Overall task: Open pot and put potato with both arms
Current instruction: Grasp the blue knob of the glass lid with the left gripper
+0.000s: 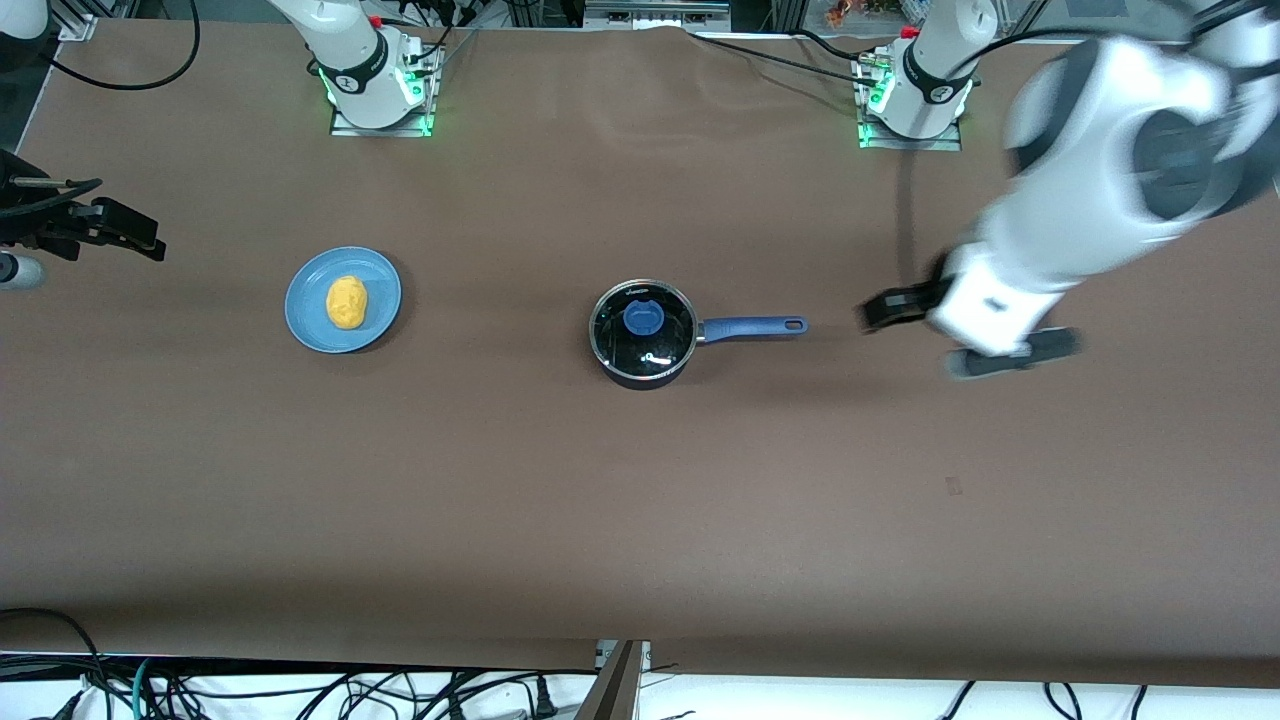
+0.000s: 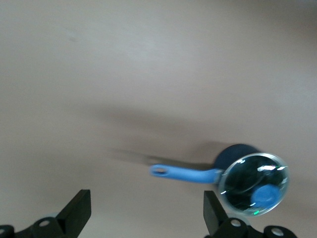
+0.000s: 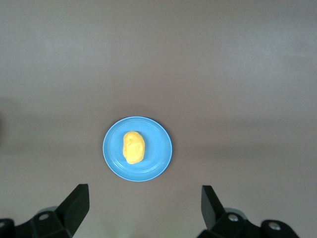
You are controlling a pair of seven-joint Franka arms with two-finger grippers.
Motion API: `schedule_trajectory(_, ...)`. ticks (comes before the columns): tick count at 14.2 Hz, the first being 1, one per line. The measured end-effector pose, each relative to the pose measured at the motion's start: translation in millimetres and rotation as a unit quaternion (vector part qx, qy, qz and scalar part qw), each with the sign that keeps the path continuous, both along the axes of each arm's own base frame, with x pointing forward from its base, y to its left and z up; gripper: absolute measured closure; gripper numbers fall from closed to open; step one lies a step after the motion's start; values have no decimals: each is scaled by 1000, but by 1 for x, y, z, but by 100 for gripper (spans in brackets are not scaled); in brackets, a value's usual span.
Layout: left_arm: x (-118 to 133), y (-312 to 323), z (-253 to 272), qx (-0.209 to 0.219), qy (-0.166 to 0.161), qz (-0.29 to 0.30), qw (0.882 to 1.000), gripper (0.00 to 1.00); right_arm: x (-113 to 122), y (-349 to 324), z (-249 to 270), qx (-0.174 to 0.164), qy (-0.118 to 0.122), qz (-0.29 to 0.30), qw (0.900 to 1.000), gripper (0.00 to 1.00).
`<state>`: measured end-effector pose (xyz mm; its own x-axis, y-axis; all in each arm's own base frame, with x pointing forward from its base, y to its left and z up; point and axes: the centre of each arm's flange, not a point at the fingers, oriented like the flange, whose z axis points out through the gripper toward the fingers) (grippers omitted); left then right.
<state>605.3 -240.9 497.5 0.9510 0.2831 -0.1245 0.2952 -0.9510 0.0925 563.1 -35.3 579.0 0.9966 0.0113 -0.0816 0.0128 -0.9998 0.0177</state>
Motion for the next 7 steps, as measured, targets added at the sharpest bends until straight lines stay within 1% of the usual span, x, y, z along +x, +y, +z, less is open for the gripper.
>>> schedule_trajectory(3, -20, -93, -47, 12, 0, 16, 1000, 0, 0, -1, 0, 0, 1, -1, 1000, 0)
schedule_trajectory(5, -34, -145, -83, 18, -9, 24, 1000, 0, 0, -1, 0, 0, 2, -1, 1000, 0)
schedule_trajectory(7, -44, -180, -115, 16, -14, 34, 999, 0, -1, -2, 0, 0, 2, -1, 1000, 0)
